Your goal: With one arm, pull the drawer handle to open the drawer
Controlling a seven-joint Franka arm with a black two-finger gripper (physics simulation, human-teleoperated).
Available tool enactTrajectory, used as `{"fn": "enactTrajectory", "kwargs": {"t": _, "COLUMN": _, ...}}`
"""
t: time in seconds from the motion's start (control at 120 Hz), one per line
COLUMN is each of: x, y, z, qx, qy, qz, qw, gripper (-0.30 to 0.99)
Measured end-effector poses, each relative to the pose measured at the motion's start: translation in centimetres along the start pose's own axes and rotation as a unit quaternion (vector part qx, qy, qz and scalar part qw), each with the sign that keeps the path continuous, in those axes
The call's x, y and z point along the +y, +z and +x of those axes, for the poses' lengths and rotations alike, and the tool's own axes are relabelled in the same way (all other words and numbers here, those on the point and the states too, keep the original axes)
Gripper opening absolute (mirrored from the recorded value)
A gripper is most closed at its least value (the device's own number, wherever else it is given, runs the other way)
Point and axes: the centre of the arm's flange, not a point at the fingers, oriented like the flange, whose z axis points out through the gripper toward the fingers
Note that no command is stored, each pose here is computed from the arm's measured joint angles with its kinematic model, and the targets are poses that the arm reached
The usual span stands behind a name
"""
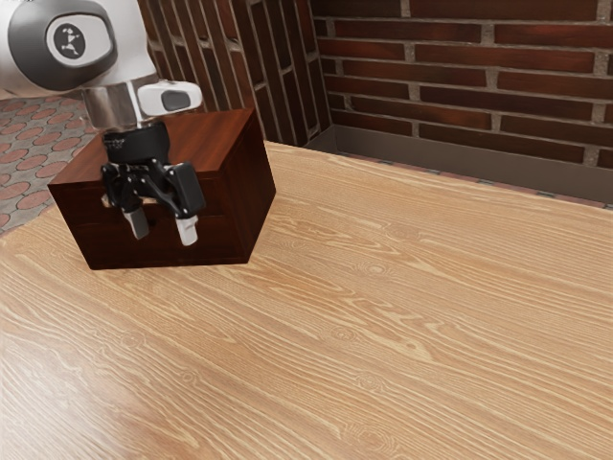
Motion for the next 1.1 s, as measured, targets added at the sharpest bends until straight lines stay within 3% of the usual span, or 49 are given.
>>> {"fn": "enactTrajectory", "kwargs": {"t": 0.267, "x": 3.6, "y": -1.5, "z": 1.4, "qx": 0.071, "qy": 0.047, "qz": 0.008, "qw": 0.996, "gripper": 0.69}}
{"fn": "enactTrajectory", "kwargs": {"t": 0.442, "x": 5.0, "y": -11.8, "z": -3.1, "qx": 0.195, "qy": 0.111, "qz": 0.031, "qw": 0.974, "gripper": 0.69}}
{"fn": "enactTrajectory", "kwargs": {"t": 0.558, "x": 5.1, "y": -14.6, "z": -4.9, "qx": 0.232, "qy": 0.195, "qz": 0.049, "qw": 0.952, "gripper": 0.69}}
{"fn": "enactTrajectory", "kwargs": {"t": 0.767, "x": 4.9, "y": -14.7, "z": -4.0, "qx": 0.247, "qy": 0.347, "qz": 0.079, "qw": 0.901, "gripper": 0.69}}
{"fn": "enactTrajectory", "kwargs": {"t": 0.95, "x": 4.6, "y": -11.6, "z": -0.2, "qx": 0.216, "qy": 0.446, "qz": 0.076, "qw": 0.865, "gripper": 0.69}}
{"fn": "enactTrajectory", "kwargs": {"t": 1.1, "x": 3.8, "y": -9.6, "z": 1.6, "qx": 0.198, "qy": 0.492, "qz": 0.119, "qw": 0.839, "gripper": 0.69}}
